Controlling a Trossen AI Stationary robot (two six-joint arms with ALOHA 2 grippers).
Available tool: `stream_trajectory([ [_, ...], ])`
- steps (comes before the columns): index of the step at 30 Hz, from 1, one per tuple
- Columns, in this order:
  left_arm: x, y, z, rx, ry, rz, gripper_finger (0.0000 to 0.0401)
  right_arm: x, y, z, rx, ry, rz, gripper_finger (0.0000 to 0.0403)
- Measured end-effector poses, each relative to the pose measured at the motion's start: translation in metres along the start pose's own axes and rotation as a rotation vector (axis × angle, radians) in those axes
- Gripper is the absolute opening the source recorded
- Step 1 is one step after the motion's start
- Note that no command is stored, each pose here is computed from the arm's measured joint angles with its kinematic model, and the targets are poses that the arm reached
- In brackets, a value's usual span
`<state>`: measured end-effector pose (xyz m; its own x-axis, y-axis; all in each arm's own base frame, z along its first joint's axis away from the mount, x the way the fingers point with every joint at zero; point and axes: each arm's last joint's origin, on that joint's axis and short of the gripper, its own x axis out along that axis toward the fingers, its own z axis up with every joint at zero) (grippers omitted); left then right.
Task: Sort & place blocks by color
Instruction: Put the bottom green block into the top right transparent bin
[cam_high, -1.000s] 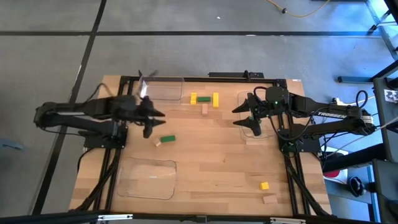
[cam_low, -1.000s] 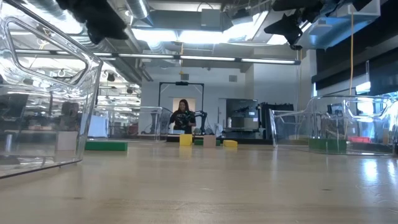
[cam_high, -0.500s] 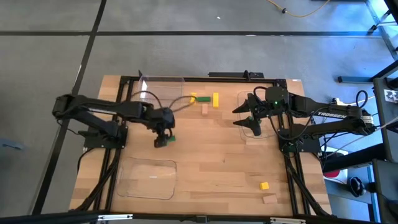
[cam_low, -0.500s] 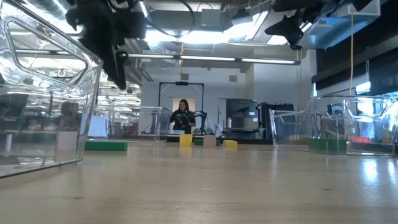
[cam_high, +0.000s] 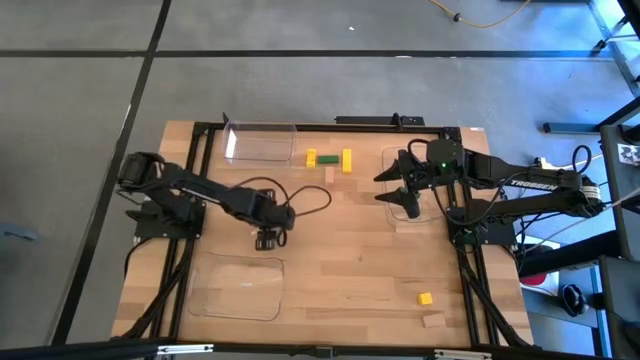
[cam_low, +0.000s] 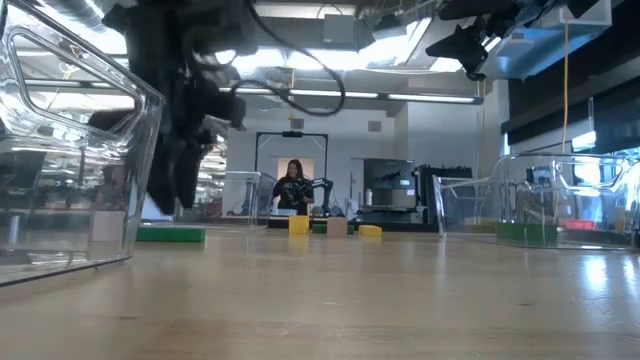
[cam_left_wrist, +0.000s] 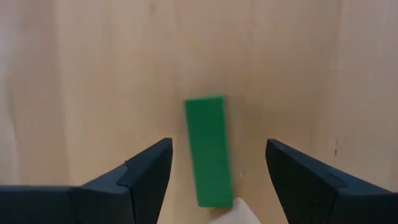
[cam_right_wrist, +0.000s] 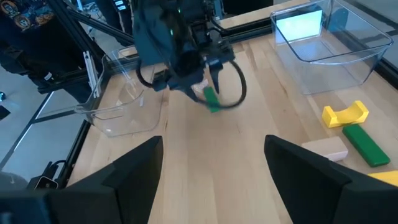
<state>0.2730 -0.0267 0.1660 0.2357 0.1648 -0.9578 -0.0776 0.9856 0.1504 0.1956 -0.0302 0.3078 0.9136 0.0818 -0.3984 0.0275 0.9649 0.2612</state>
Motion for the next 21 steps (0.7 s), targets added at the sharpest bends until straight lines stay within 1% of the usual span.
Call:
stream_trajectory([
  [5,0.016,0.000,-0.003,-0.006,0.086,0.038,0.0250,0.000,0.000,0.000,0.000,0.000,0.000,0.0283],
  [11,0.021,0.009,-0.007,-0.038,0.108,0.071,0.0250,0.000,0.000,0.000,0.000,0.000,0.000,0.0283],
  [14,0.027,0.013,-0.016,-0.058,0.144,0.011,0.0250,0.000,0.000,0.000,0.000,0.000,0.000,0.0283],
  [16,0.031,0.014,-0.020,-0.050,0.158,-0.017,0.0250,0.000,0.000,0.000,0.000,0.000,0.000,0.0283],
  [21,0.033,0.017,-0.022,-0.010,0.160,-0.035,0.0250,0.000,0.000,0.000,0.000,-0.001,-0.001,0.0283],
])
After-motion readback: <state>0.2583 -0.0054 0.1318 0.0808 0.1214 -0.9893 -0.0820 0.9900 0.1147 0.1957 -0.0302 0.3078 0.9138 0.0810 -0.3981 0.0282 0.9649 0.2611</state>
